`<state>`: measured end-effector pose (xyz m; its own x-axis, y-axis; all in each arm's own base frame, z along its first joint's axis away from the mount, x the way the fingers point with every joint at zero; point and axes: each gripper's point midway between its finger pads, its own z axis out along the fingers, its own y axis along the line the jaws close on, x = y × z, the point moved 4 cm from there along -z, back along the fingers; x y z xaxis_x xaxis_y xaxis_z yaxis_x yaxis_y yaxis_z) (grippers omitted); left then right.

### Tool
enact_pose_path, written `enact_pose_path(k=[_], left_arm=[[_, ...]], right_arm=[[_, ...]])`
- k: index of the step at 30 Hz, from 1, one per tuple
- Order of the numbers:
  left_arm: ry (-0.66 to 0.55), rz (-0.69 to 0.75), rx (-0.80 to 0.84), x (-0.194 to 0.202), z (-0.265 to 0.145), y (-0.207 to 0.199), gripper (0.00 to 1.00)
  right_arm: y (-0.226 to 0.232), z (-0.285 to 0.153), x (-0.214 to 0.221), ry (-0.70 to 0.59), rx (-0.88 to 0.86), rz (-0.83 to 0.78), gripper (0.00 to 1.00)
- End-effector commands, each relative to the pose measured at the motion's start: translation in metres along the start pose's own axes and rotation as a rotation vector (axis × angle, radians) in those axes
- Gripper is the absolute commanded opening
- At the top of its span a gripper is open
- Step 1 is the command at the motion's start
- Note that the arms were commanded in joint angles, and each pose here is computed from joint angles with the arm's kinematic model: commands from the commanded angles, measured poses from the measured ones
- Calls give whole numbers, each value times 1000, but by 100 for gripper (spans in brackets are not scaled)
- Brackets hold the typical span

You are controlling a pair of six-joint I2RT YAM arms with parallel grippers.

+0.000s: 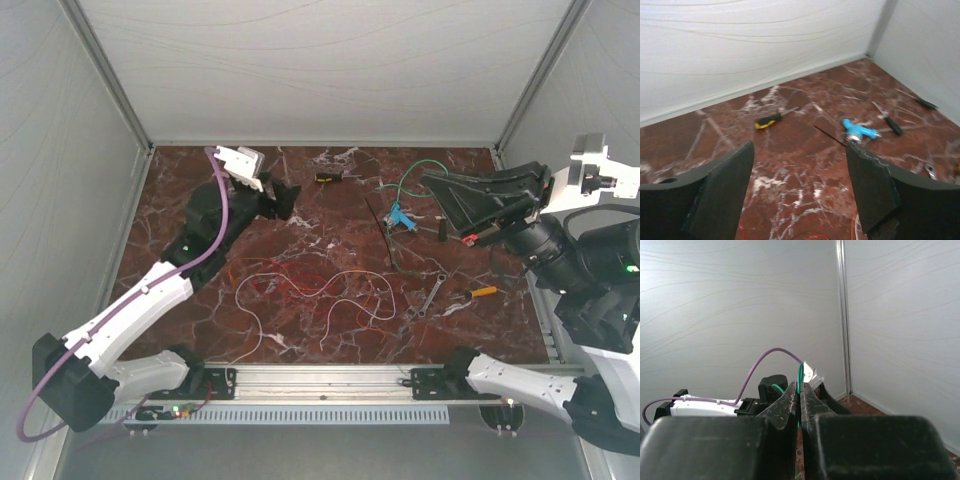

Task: Zip-tie the wires
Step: Straighten the cable at the center of the board.

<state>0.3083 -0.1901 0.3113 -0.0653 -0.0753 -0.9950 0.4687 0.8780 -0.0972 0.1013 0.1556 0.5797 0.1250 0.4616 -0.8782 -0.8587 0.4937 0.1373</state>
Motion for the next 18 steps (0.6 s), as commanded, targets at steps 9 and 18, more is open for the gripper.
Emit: enact_pose_path(k=[9,18], left_arm=[[-48,-181,633,-53,-38,-91,92],[21,-444,775,-8,-65,-126,100]], right_arm=[[3,23,-56,-170,2,-77,0],[-6,41,-52,-212,35,-121,0]])
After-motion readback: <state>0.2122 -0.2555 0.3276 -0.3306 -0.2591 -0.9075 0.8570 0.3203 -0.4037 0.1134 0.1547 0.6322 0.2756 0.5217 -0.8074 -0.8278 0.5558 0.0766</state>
